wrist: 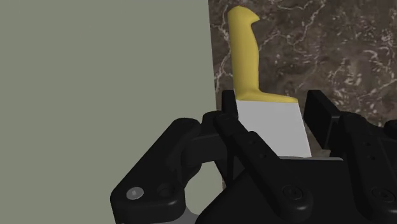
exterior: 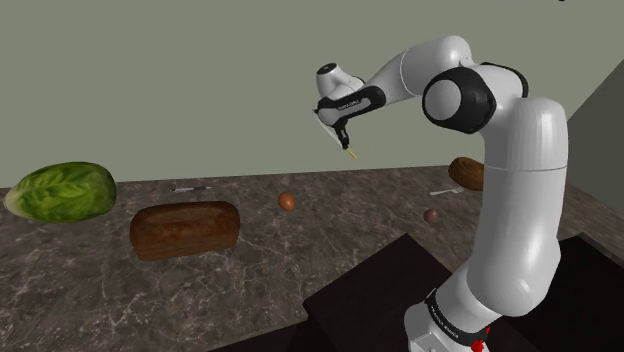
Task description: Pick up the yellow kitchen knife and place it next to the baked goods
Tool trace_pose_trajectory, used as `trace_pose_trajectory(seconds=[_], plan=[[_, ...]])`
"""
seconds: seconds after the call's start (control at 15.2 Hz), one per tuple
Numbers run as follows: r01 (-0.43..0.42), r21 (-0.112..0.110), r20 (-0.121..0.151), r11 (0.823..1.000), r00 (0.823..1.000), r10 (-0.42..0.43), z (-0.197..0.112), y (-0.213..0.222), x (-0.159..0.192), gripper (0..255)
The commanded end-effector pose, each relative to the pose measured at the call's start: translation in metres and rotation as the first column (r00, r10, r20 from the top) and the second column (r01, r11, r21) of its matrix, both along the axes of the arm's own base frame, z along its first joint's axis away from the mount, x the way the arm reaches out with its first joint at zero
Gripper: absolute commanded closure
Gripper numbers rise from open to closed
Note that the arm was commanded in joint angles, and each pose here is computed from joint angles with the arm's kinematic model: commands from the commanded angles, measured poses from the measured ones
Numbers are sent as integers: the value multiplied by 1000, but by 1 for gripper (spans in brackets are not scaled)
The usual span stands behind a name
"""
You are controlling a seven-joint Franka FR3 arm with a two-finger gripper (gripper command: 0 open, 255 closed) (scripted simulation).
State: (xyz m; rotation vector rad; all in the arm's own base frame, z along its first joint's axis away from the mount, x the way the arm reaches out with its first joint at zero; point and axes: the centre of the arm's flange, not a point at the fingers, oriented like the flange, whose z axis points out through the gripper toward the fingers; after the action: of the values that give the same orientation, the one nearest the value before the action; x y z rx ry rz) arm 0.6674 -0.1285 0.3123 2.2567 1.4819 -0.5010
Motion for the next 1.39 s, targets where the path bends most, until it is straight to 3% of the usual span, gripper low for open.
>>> trace_pose_trajectory(seconds=[0.0,1.32], plan=[[0,0,0,1000,1000,0,5,11,-6,255],[0,0,0,1000,1000,0,5,251,-117,255]])
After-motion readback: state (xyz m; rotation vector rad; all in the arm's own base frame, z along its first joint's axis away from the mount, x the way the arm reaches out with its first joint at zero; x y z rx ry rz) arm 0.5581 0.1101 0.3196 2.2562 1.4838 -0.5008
